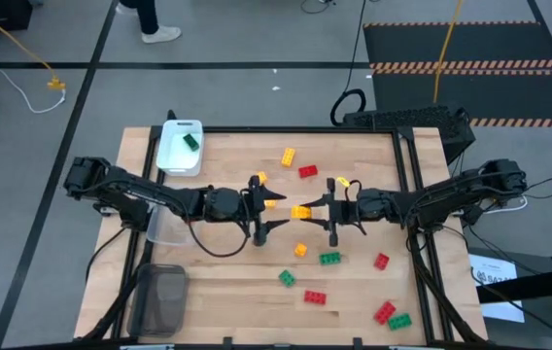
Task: Sort & place blocks by color
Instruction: Put the yellow game piece into the black bin
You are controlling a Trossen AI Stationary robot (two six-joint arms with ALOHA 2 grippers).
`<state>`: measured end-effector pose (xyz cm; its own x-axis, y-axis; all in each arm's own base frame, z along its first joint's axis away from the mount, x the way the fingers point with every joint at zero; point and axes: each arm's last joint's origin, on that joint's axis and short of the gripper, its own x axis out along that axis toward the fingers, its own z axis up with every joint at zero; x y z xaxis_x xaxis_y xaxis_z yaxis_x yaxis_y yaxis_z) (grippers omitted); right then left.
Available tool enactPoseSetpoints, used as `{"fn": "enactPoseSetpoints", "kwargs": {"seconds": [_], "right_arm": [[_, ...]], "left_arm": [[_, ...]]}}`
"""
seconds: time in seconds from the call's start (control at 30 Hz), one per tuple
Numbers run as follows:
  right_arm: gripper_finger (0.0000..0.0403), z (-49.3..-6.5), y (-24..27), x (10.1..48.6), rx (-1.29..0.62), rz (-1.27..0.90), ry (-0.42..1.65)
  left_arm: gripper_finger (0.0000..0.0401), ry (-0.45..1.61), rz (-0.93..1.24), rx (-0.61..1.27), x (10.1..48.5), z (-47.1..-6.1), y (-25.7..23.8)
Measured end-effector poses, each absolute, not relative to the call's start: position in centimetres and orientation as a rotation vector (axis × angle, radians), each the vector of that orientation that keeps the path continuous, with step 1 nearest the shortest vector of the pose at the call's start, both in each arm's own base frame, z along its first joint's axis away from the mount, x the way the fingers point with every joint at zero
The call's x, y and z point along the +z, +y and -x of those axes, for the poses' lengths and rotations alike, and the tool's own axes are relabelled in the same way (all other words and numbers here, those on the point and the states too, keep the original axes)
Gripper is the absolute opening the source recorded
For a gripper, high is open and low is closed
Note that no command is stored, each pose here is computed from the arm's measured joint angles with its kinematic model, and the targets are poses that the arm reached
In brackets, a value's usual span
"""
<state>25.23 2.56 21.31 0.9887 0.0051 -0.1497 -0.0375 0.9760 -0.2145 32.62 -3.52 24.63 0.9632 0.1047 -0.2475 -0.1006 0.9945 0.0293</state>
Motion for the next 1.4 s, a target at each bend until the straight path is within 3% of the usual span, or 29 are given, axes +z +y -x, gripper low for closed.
{"fn": "enactPoseSetpoints", "kwargs": {"seconds": [1.13, 1.4], "right_arm": [[0.0121, -27.4, 2.9, 20.9, 0.057, 0.212, 0.184], [0.0121, -27.4, 2.9, 20.6, 0.058, 0.207, 0.207]], "left_arm": [[0.0325, 0.233, -0.024, 0.034, 23.2, -33.7, -4.6], [0.0254, 0.231, -0.044, 0.061, 21.8, -34.6, -4.7]]}}
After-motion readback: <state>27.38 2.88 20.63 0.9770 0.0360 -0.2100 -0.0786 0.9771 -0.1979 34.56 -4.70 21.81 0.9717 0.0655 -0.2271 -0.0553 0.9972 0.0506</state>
